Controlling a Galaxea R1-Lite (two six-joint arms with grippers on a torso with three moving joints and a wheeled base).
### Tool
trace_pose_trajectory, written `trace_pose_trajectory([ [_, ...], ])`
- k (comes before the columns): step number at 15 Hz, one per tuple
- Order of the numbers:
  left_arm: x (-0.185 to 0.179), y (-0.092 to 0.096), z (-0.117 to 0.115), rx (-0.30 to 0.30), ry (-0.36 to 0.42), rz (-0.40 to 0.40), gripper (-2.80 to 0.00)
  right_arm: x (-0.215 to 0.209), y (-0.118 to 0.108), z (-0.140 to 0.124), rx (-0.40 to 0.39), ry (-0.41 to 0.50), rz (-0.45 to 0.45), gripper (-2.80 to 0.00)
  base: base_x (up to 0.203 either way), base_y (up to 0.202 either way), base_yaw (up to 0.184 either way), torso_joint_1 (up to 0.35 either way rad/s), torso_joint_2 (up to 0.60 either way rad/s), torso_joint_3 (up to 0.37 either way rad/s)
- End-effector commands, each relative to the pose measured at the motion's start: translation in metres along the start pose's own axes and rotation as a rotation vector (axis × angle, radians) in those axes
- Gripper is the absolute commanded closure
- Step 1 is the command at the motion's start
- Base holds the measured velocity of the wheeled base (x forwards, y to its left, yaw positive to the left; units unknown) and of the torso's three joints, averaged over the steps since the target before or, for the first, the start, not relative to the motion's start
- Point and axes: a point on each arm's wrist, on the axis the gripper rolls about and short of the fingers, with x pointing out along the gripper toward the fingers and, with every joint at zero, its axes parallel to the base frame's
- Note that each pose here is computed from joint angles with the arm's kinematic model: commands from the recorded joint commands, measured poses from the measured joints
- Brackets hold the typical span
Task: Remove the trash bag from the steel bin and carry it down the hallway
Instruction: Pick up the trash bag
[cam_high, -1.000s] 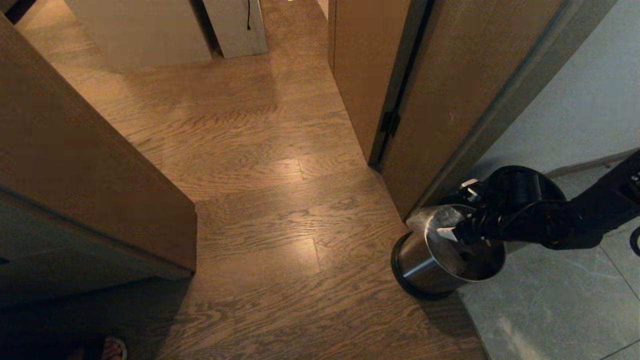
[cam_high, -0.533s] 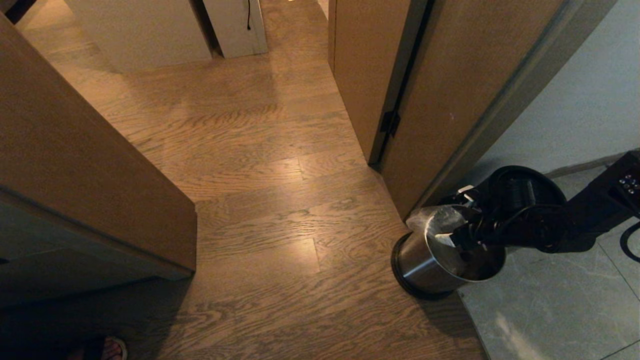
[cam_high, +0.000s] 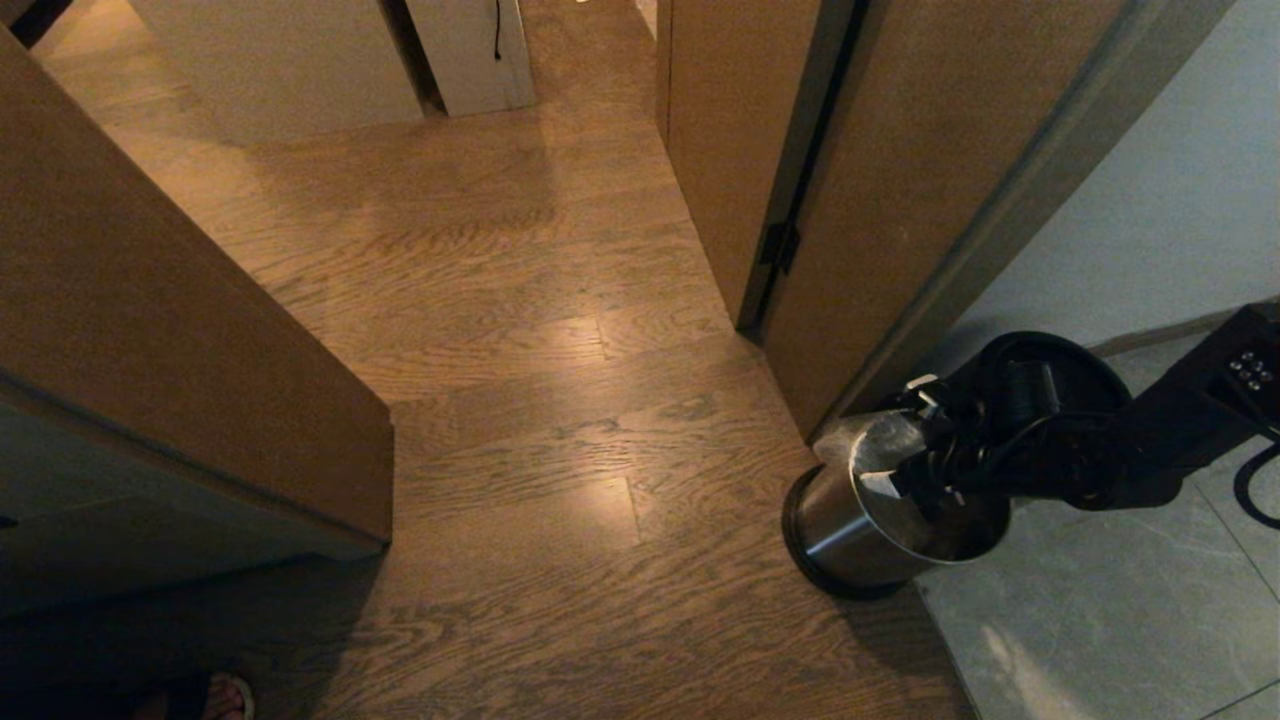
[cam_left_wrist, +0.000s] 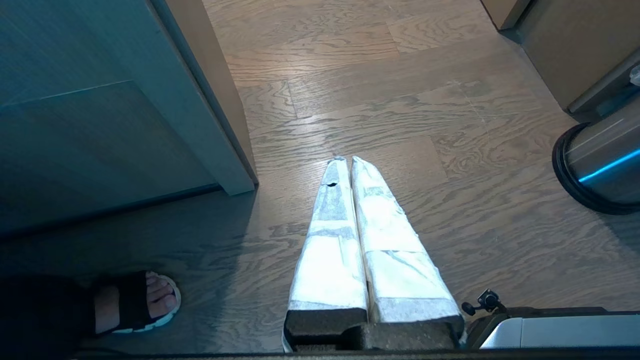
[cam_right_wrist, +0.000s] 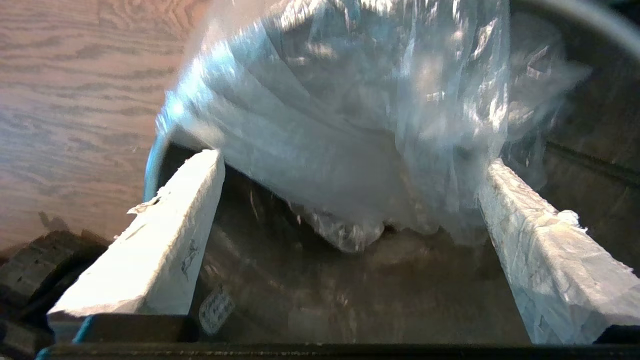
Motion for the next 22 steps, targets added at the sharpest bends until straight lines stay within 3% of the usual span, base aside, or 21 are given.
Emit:
trace_pose_trajectory([
  [1,0.000,0.000,0.000,-0.001,-0.001,0.001,0.00,0.003,0.001,-0.001,-0.004,0.001,0.003,-2.80,0.000,0.000,0.000,0.000,0.00,0.000],
  [10,0.000,0.000,0.000,-0.001,-0.001,-0.001,0.00,0.023,0.007,-0.015,-0.005,0.033,0.027,-2.80,0.000,0.000,0.000,0.000,0.00,0.000],
  [22,0.000,0.000,0.000,-0.001,-0.001,0.001,0.00,0.051,0.008,-0.011,-0.033,-0.070,0.007,-2.80,0.000,0.000,0.000,0.000,0.00,0.000],
])
